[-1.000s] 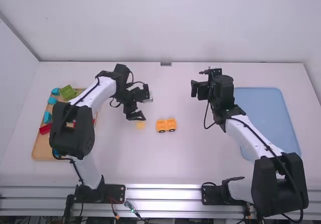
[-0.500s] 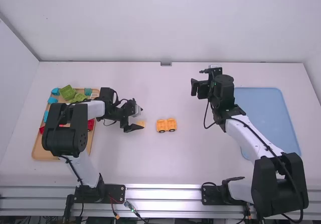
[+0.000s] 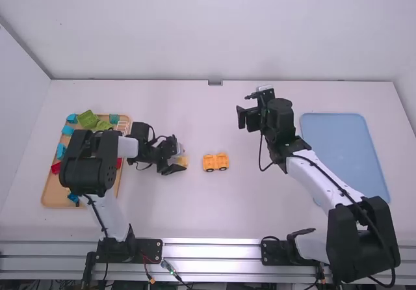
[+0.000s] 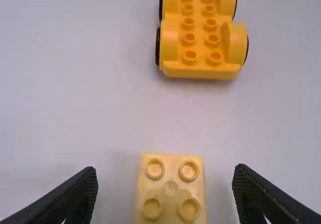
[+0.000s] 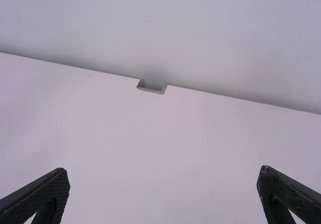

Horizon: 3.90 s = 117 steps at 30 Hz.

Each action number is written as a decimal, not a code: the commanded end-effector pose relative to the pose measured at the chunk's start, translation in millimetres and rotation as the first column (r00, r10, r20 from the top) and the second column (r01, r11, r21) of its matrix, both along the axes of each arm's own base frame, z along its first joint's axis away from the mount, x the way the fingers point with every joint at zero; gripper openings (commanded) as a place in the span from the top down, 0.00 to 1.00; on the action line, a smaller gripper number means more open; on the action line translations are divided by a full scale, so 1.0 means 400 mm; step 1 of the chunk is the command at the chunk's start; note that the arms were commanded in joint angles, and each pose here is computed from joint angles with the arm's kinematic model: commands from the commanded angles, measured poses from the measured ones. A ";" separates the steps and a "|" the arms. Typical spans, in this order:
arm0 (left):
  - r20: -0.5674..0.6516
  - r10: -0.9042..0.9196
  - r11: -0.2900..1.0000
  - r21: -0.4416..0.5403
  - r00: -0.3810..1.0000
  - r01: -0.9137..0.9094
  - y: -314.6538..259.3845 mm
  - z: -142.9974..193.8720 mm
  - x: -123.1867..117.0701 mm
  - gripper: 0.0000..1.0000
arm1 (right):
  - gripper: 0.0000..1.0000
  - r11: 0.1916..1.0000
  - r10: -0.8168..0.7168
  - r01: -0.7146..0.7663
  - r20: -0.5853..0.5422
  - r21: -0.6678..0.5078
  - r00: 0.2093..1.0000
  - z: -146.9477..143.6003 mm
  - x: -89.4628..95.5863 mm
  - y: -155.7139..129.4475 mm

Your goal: Assemble lego blocks to make yellow taxi

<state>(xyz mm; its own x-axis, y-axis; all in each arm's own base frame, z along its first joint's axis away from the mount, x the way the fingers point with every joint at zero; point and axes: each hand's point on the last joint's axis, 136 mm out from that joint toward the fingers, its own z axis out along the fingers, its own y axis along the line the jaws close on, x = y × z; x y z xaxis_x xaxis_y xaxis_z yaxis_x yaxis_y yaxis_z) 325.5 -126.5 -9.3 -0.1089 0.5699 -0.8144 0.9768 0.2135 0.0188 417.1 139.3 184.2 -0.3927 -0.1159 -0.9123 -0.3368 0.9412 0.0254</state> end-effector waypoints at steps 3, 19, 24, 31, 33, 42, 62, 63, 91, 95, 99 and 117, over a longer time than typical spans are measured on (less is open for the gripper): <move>-0.039 0.021 1.000 0.021 0.999 -0.020 0.012 -0.026 -0.006 0.37 | 0.01 1.000 0.001 -0.001 -0.007 -0.011 1.000 -0.011 -0.004 -0.009; -0.030 0.027 0.999 0.043 0.999 -0.026 0.018 -0.053 0.002 0.77 | 0.01 1.000 0.027 -0.027 0.013 0.004 1.000 0.002 -0.004 0.008; -0.024 0.028 0.999 0.045 0.999 -0.026 0.018 -0.052 0.005 0.73 | 0.01 0.998 0.032 -0.030 0.036 -0.062 0.999 0.002 0.002 -0.011; -0.042 0.024 1.000 0.021 0.999 -0.023 0.011 -0.045 -0.002 0.54 | 0.01 0.996 0.046 -0.045 0.013 -0.075 0.999 -0.012 0.001 -0.033; -0.043 0.032 0.999 0.045 0.999 -0.030 0.019 -0.054 -0.001 0.55 | 0.01 0.996 0.070 -0.070 0.001 -0.061 0.998 -0.016 -0.004 -0.028; 0.011 0.004 1.000 -0.027 1.000 -0.004 0.030 -0.028 -0.003 0.65 | 0.01 0.994 0.086 -0.088 -0.029 -0.058 0.996 -0.032 -0.014 -0.023; 0.051 0.114 0.988 -0.106 0.992 -0.108 0.037 -0.032 -0.001 0.83 | 0.01 0.982 0.143 -0.146 -0.037 -0.119 0.989 -0.048 -0.029 -0.002; 0.045 0.119 0.988 -0.109 0.992 -0.114 0.035 -0.028 0.005 0.83 | 0.01 0.976 0.167 -0.171 -0.042 -0.132 0.985 -0.055 -0.033 0.004; 0.117 -0.083 0.982 -0.162 0.990 0.101 -0.212 0.179 -0.069 0.87 | 0.01 0.334 0.940 -0.939 -0.035 -0.085 0.338 -0.443 -0.278 0.178; 0.108 -0.087 0.982 -0.159 0.990 0.103 -0.215 0.176 -0.074 0.88 | 0.01 0.289 0.956 -0.954 -0.021 -0.076 0.292 -0.472 -0.276 0.205; 0.070 -0.047 0.986 -0.155 0.996 0.058 -0.212 0.170 -0.064 0.88 | 0.01 0.261 0.964 -0.960 -0.025 -0.096 0.265 -0.486 -0.274 0.224; 0.032 -0.030 0.985 -0.167 0.999 0.035 -0.231 0.095 -0.046 0.90 | 0.26 0.215 0.966 -0.967 -0.117 -0.136 0.231 -0.531 -0.284 0.254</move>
<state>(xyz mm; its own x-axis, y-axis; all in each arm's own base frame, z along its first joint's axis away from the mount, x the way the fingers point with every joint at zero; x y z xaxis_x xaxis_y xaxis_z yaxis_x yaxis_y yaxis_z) 313.8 -213.3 28.5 -0.0585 0.4426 -0.8948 0.9785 0.2032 0.0365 300.8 243.9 -22.9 0.1327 -0.5346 -0.8347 -0.9890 -0.1269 -0.0759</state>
